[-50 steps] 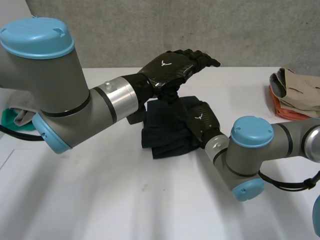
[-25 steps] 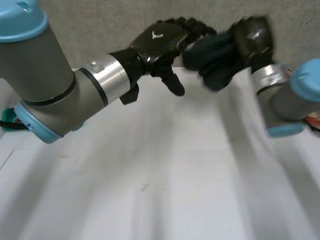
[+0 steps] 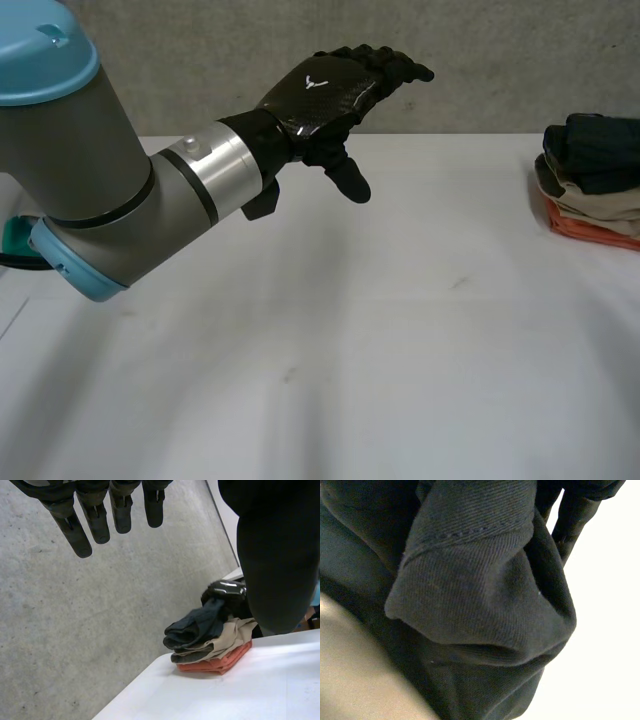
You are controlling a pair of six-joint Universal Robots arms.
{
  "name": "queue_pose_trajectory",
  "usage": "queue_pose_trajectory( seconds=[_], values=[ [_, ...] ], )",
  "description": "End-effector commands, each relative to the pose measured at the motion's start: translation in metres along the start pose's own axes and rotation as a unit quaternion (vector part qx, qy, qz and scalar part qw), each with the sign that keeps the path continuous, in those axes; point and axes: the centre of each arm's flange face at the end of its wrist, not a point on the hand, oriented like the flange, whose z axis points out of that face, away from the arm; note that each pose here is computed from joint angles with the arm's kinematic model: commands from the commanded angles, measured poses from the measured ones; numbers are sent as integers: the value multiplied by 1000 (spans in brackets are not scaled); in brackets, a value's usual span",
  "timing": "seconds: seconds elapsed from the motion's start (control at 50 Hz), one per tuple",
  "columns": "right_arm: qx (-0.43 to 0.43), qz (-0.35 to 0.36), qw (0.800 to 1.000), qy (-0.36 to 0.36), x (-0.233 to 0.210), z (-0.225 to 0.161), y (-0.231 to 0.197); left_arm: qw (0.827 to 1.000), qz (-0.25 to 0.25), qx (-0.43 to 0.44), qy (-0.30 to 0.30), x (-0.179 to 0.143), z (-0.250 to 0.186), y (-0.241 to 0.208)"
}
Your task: Fold the laundry.
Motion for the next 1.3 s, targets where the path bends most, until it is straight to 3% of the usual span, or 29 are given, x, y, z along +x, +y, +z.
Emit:
queue_pose_trajectory(
  seconds=[0.02,0.12,0.32,0.4,0.48,0.58,0.6,0.68,0.76,0.84,0.86,0.92,0.96,1.02,1.12,1.18,1.3],
  values=[
    [-26,17,999,-19,13,-22,20,1000,-2,-3,0,1,-1,1],
    [-22,15,1000,-6,25,-17,-14,1000,-4,-1,1,2,-2,-1],
    [-113,67,991,18,31,-37,-79,1000,-6,0,19,19,-4,-5],
    [-148,4,988,40,46,-55,-107,1000,-7,-2,20,21,-5,-4],
    [-179,-115,972,102,63,-61,-137,1000,-6,1,21,22,-6,-7],
    [-192,-289,918,190,78,-55,-179,1000,5,22,18,22,-8,-23],
    [-185,-300,916,191,71,-50,-183,1000,6,25,17,22,-9,-26],
    [-83,-297,944,119,-17,-8,-209,998,26,59,-10,14,-12,-49],
    [9,-270,961,59,-93,1,-240,991,49,89,-92,-12,-21,-74],
    [55,-238,970,-17,-157,-10,-256,968,91,90,-215,-74,-43,-84],
    [60,-219,972,-55,-186,-18,-258,953,120,70,-268,-105,-55,-79],
    [43,-184,975,-118,-234,-39,-251,926,179,23,-331,-143,-73,-66],
    [24,-171,975,-141,-250,-50,-245,896,238,-47,-372,-178,-87,-39],
    [-11,-150,972,-179,-274,-70,-232,870,286,-134,-380,-214,-94,10],
    [-54,-139,968,-199,-285,-90,-217,834,312,-231,-391,-279,-119,86],
    [-78,-133,966,-205,-286,-101,-205,829,308,-248,-395,-315,-133,128],
    [-113,-123,961,-219,-291,-120,-189,840,307,-240,-378,-349,-139,182]
  ],
)
